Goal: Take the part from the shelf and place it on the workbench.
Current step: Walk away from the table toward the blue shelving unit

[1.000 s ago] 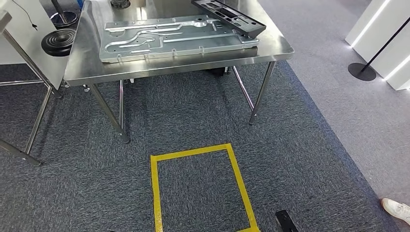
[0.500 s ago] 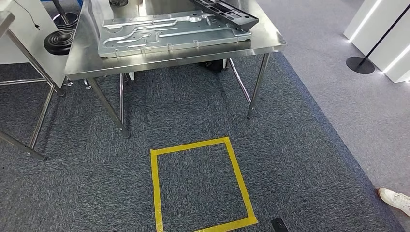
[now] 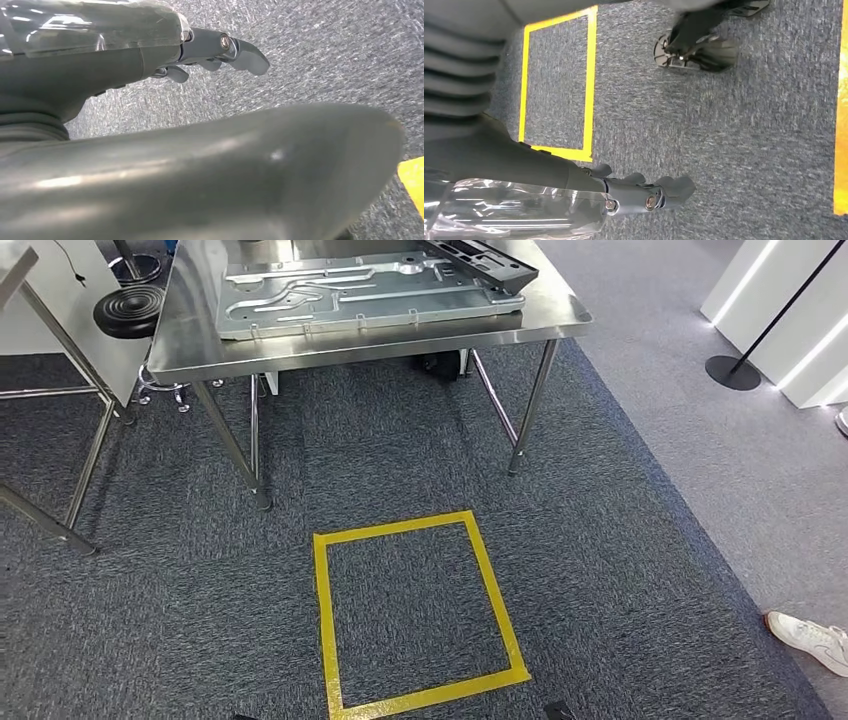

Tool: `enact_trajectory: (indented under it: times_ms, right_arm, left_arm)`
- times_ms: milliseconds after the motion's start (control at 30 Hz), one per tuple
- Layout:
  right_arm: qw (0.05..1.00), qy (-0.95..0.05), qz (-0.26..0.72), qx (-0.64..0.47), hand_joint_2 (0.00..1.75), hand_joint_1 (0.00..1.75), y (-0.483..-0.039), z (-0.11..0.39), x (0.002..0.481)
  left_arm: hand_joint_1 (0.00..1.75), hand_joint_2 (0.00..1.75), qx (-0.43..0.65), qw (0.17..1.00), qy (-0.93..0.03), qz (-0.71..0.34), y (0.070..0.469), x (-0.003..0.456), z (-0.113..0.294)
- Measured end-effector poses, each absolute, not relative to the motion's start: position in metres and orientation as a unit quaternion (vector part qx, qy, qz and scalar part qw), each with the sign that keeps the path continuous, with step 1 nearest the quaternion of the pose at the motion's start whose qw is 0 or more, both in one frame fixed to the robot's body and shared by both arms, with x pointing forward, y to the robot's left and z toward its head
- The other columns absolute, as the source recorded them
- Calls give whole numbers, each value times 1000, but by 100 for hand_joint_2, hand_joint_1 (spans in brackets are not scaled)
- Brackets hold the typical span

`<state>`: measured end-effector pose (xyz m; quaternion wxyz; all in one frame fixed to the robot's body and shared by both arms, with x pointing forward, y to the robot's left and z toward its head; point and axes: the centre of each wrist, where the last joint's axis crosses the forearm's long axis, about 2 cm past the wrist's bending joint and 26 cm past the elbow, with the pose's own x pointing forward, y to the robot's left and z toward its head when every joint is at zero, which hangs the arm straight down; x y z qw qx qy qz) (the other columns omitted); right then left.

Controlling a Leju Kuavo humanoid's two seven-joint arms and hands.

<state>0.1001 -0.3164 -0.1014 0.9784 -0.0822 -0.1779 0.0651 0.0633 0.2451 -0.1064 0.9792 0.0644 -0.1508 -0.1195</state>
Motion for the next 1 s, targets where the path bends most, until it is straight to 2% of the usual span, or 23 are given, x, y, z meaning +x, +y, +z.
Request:
enact_trajectory:
  times_ms: [700, 833, 1000]
  right_arm:
    - [977, -181, 86, -66, 175, 0, -309, -102, 100]
    - [971, -195, 115, -70, 175, 0, -308, -102, 101]
    - [957, -225, 166, -77, 175, 0, -306, -101, 103]
  left_arm:
    - [0, 0, 61, 979, -151, -126, 244, 64, -106]
    - [0, 175, 57, 980, -145, -126, 244, 63, -106]
    - [0, 175, 55, 980, -140, -126, 243, 62, -106]
